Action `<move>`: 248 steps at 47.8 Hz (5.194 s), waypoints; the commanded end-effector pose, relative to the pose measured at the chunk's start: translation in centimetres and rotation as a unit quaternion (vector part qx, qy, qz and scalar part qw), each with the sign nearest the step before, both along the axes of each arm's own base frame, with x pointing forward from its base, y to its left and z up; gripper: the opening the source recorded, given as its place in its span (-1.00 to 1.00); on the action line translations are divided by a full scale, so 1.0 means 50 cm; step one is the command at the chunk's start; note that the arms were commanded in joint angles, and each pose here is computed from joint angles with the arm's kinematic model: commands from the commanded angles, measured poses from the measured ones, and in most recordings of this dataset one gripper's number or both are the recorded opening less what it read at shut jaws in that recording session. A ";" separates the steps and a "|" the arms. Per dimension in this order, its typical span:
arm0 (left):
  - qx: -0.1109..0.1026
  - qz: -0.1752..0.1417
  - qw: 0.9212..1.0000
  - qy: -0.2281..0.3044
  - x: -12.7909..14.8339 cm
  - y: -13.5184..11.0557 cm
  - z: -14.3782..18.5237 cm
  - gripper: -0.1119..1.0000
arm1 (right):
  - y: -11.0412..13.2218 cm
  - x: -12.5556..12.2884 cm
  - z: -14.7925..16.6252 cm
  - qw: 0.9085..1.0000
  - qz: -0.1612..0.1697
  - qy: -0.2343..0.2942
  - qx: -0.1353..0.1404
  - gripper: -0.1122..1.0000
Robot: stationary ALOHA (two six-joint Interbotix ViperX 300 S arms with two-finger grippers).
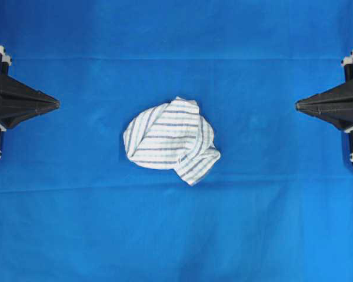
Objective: Hand over the towel.
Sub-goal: 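Move the left gripper toward the white striped towel, then grasp the towel with the left gripper and lift it up, then move the open right gripper toward the towel held by the left, then close the right gripper on the towel and open the left gripper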
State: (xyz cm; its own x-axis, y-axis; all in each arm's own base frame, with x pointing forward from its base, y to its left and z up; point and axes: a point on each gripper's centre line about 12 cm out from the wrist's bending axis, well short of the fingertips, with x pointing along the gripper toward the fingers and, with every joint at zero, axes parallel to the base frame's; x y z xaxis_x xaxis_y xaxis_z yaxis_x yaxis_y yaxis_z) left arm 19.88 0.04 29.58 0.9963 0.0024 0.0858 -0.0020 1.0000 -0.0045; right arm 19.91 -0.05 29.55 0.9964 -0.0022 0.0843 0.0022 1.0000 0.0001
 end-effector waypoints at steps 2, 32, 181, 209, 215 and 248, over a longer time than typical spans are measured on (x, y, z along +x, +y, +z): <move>0.012 0.003 1.000 -0.015 0.017 0.001 0.029 -0.80 | -0.003 0.008 0.027 1.000 -0.004 -0.012 -0.008 -0.80; -0.005 0.029 0.981 0.191 0.255 0.038 -0.046 -0.18 | -0.003 0.023 0.030 1.000 -0.004 0.027 -0.008 -0.80; 0.008 0.042 0.997 0.066 0.339 0.061 0.093 -0.72 | -0.056 0.264 -0.020 0.992 -0.052 0.095 0.057 0.53; 0.009 0.035 0.998 0.049 0.336 0.050 0.099 -0.72 | -0.081 0.396 -0.022 0.991 -0.063 0.102 0.062 0.53; 0.009 0.032 0.998 0.049 0.340 0.045 0.100 -0.72 | -0.081 0.395 -0.023 0.991 -0.063 0.105 0.063 0.43; 0.001 0.031 0.999 0.041 0.333 0.043 0.103 -0.42 | -0.078 0.375 -0.014 0.991 -0.061 0.108 0.059 -0.68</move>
State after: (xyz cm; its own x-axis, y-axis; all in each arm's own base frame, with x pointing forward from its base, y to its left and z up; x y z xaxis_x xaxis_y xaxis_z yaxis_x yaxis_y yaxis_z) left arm 36.94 2.39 33.20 0.9966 0.0681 -0.0461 -0.0680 0.9977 0.0040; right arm 39.26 -3.96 27.10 0.9757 -0.1188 -0.1843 0.1389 0.9852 0.1004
